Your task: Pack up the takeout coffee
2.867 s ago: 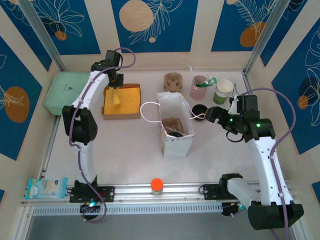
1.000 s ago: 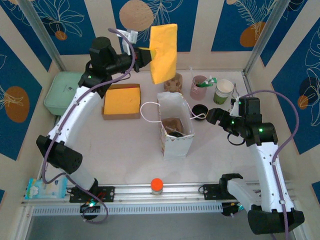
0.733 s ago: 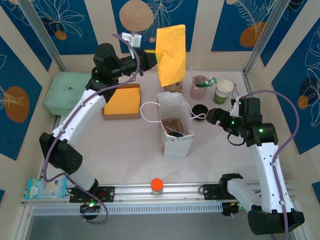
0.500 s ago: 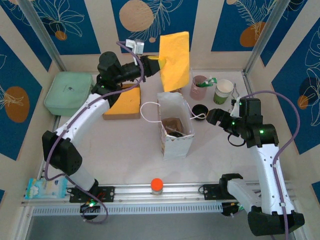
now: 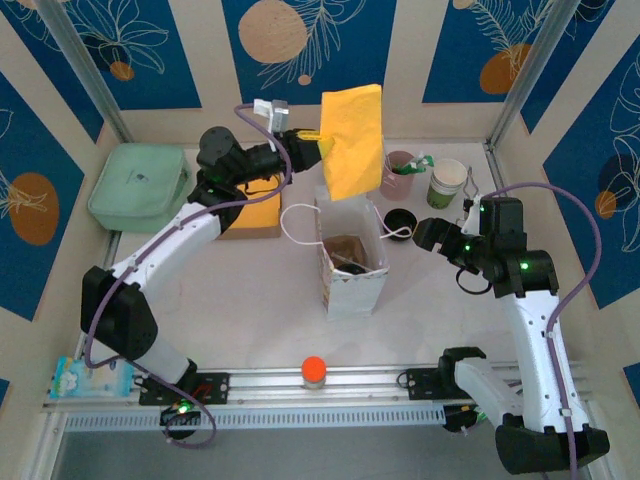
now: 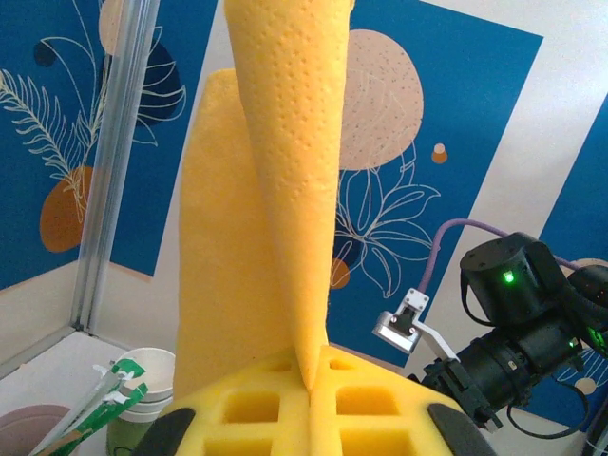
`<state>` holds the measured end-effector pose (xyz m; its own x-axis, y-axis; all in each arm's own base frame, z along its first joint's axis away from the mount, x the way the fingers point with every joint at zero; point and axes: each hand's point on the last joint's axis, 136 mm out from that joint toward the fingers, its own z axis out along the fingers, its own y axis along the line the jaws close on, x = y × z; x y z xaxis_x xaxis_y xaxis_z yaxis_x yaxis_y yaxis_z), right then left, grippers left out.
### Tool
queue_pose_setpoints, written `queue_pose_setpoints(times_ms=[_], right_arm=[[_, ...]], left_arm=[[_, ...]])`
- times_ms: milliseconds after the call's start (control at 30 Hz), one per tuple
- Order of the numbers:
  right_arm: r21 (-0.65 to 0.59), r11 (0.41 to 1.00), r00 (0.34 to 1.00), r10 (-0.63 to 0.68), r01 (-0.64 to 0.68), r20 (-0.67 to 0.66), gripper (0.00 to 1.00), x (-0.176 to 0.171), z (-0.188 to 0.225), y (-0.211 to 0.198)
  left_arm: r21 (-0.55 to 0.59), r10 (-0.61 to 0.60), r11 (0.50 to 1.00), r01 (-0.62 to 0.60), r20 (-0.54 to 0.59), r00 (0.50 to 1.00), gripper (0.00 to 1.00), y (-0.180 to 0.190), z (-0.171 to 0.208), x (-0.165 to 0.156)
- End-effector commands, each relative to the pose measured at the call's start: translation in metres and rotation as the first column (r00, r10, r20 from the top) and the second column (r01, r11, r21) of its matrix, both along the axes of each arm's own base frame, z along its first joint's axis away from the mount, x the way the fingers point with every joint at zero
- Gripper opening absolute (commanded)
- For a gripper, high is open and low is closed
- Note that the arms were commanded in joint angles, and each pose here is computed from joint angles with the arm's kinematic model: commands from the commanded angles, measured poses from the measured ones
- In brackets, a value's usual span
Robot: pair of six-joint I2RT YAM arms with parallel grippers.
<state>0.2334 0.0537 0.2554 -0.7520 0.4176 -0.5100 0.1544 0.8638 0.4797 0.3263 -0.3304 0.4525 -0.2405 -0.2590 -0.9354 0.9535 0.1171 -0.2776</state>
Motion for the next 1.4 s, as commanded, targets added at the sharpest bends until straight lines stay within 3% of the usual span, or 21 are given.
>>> queue_pose_setpoints(times_ms=[0,933,1367], right_arm=[[0.019,1.0,1.0,0.013,-0.012,-0.017,0.93,-0.007,-0.003,0.003],[0.027,1.0,1.0,0.016,-0.016,-0.005,0.93,-0.008,0.003,0.004],[0.033,0.999,1.0,0.014,-0.013,-0.007,0.93,-0.01,0.004,0.005]], left_arm=[[-0.018,-0.03,0.999,0.031,0.092,0.995,0.0,0.002,0.014,-0.019],[0.021,-0.125,0.992,0.123,0.088,0.988,0.0,-0.003,-0.034,-0.032],[0.081,-0.1,0.992,0.093,0.091,0.991,0.0,-0.005,-0.06,-0.025]])
